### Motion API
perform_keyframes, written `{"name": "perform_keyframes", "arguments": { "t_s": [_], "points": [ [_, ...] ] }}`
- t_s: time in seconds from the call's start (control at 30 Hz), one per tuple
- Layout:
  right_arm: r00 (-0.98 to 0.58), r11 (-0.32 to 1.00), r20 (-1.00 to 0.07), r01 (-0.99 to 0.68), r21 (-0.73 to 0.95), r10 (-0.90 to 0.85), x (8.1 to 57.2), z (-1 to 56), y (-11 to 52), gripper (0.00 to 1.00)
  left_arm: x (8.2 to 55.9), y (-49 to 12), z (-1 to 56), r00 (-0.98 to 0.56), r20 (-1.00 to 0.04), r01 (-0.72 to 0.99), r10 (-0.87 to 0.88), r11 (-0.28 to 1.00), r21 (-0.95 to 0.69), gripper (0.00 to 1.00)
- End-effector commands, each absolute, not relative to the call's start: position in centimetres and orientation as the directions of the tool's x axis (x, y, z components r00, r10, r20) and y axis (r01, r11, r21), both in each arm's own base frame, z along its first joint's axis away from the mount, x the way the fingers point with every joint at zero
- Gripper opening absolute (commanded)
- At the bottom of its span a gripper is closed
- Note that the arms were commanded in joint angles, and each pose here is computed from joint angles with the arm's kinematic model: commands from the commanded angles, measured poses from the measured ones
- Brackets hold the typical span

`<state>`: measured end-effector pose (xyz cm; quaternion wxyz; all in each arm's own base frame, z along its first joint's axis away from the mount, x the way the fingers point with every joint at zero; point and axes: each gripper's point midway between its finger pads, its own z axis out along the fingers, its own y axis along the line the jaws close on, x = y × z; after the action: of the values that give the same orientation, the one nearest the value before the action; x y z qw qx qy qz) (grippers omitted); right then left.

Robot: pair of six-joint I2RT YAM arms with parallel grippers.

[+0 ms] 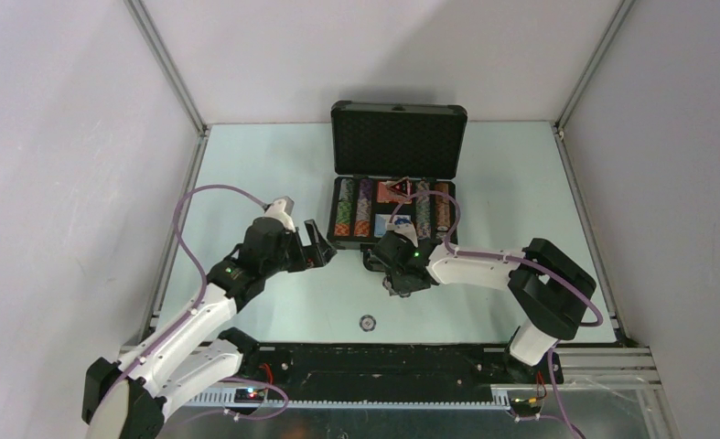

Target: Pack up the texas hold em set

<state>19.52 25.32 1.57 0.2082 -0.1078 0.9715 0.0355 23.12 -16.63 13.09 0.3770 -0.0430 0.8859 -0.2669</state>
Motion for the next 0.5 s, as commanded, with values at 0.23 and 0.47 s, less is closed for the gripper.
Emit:
{"name": "perform_keyframes", "arguments": {
  "t_s": [0.23,0.47],
  "points": [
    [-0.922,0.976,-0.331,-0.216,0.014,-0.199,17.59,-0.47,24.25,0.49,23.31,-17.66,14.15,-0.697,-0.648,0.151,-0.308,0.820,-0.553,0.96],
    [-0.926,0.977,-0.325,-0.213,0.023,-0.194,17.44,-0.58,24.11,0.45,23.30,-17.68,14.07,-0.697,-0.646,0.149,-0.312,0.818,-0.556,0.96]
  ]
}}
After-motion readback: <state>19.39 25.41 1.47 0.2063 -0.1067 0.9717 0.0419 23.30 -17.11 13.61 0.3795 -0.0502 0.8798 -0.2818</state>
